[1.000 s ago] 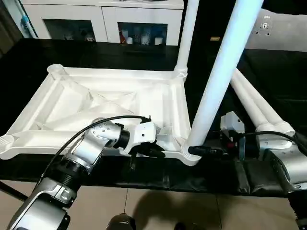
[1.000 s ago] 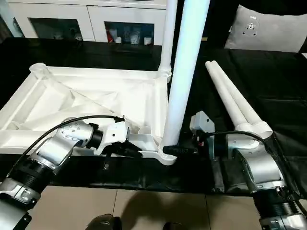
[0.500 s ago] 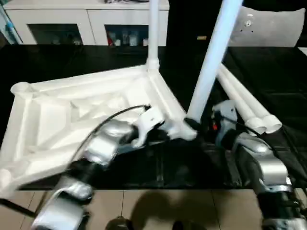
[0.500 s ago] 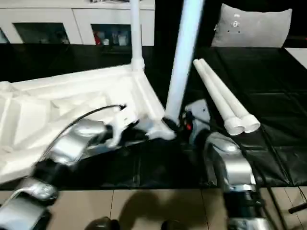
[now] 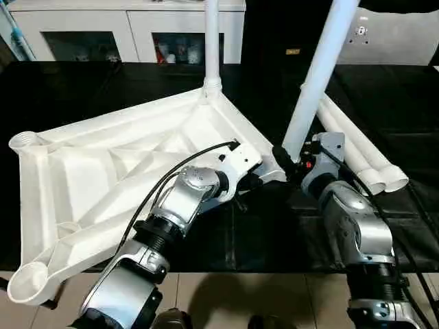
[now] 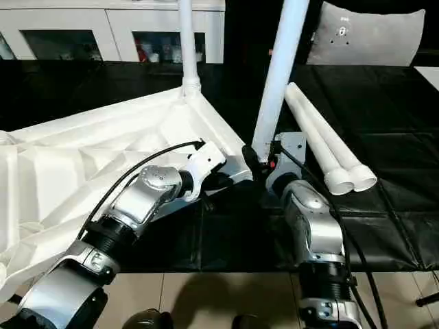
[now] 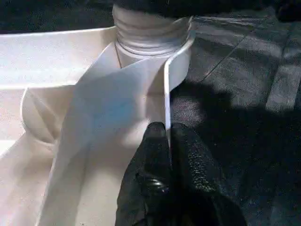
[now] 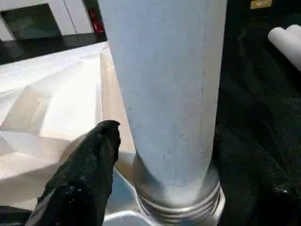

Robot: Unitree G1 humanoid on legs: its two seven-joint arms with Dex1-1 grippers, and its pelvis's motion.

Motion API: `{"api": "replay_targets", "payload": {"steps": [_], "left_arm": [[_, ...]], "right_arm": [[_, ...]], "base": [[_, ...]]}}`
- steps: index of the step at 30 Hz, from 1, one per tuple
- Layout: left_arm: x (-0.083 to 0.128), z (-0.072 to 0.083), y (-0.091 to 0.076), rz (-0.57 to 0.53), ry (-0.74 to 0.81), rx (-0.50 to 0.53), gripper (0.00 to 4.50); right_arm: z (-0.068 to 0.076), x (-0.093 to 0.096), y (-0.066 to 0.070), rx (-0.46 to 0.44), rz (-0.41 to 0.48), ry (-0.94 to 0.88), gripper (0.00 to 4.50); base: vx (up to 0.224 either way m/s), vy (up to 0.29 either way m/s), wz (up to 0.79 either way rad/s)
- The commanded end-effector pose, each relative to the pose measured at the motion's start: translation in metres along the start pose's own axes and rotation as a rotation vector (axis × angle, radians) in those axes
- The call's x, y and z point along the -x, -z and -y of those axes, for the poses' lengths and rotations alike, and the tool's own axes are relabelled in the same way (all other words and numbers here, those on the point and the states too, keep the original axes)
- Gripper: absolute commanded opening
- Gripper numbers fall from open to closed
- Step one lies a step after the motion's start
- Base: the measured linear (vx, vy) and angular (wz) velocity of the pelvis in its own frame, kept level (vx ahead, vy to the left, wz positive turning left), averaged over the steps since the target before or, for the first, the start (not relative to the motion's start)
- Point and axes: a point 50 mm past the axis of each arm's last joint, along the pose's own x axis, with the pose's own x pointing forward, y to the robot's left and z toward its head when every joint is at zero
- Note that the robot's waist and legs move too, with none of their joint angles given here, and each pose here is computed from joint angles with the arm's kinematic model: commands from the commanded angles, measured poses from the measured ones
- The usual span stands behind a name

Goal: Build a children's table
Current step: Rotate table base

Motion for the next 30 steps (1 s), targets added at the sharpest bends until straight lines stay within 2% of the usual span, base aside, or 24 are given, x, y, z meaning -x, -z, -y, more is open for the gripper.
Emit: {"api": "replay_targets", "payload": {"steps": [1,3,4,5,6,8,9,10,12,15,16,18,20,25,28,30], "left_arm": [[0.004,-0.006,-0.036,0.174,-0.033,-0.118,0.00],[0.006,-0.008,-0.035,0.186,-0.041,-0.113,0.00],[0.007,-0.009,-0.035,0.198,-0.026,-0.091,0.27],[0.010,-0.008,-0.034,0.215,0.010,-0.042,0.27],[0.010,-0.008,-0.034,0.215,0.010,-0.042,0.54],[0.014,-0.006,-0.035,0.255,0.041,-0.007,0.57],[0.014,-0.006,-0.036,0.269,0.033,-0.009,0.77],[0.016,-0.007,-0.036,0.282,0.010,-0.017,0.77],[0.019,-0.009,-0.035,0.296,-0.018,-0.018,0.95],[0.033,-0.015,-0.029,0.308,-0.044,0.026,0.95],[0.043,-0.019,-0.025,0.304,-0.065,0.038,0.95],[0.049,-0.022,-0.023,0.298,-0.081,0.044,0.95],[0.064,-0.029,-0.014,0.258,-0.125,0.038,0.95],[0.106,-0.035,0.009,0.149,-0.179,-0.014,0.95],[0.117,-0.034,0.010,0.165,-0.185,-0.019,0.95],[0.126,-0.032,0.011,0.185,-0.165,-0.011,1.30]], "right_arm": [[0.005,0.008,0.011,-0.009,-0.042,-0.006,3.58],[0.009,0.011,0.009,0.021,-0.031,0.006,3.67],[0.011,0.014,0.008,0.035,-0.022,0.002,3.91],[0.013,0.018,0.007,0.030,-0.001,-0.021,3.91],[0.013,0.018,0.007,0.030,-0.001,-0.021,4.04],[0.014,0.025,0.001,0.023,0.052,-0.093,4.16],[0.014,0.027,0.000,0.029,0.059,-0.106,4.35],[0.014,0.029,-0.001,0.034,0.063,-0.120,4.35],[0.013,0.034,-0.002,0.047,0.059,-0.162,4.47],[0.006,0.044,-0.005,0.072,0.031,-0.308,4.47],[0.003,0.048,-0.007,0.090,0.022,-0.373,4.47],[0.002,0.050,-0.008,0.096,0.019,-0.406,4.47],[0.001,0.053,-0.008,0.100,0.001,-0.465,4.47],[-0.005,0.047,-0.011,0.124,-0.007,-0.534,4.47],[-0.007,0.039,-0.012,0.143,-0.006,-0.546,4.47],[-0.007,0.032,-0.012,0.160,-0.009,-0.544,4.50]], "base": [[0.000,0.000,0.00],[0.000,0.000,0.00],[0.000,0.000,0.00],[0.000,0.000,0.00],[0.000,0.000,0.00],[0.000,0.000,0.00],[0.000,0.000,0.00],[0.000,0.000,0.00],[0.000,0.000,0.00],[0.000,0.000,0.00],[0.000,0.000,0.00],[0.000,0.000,0.00],[0.000,0.000,0.00],[0.000,0.000,0.00],[0.000,0.000,0.00],[0.000,0.000,0.00]]}}
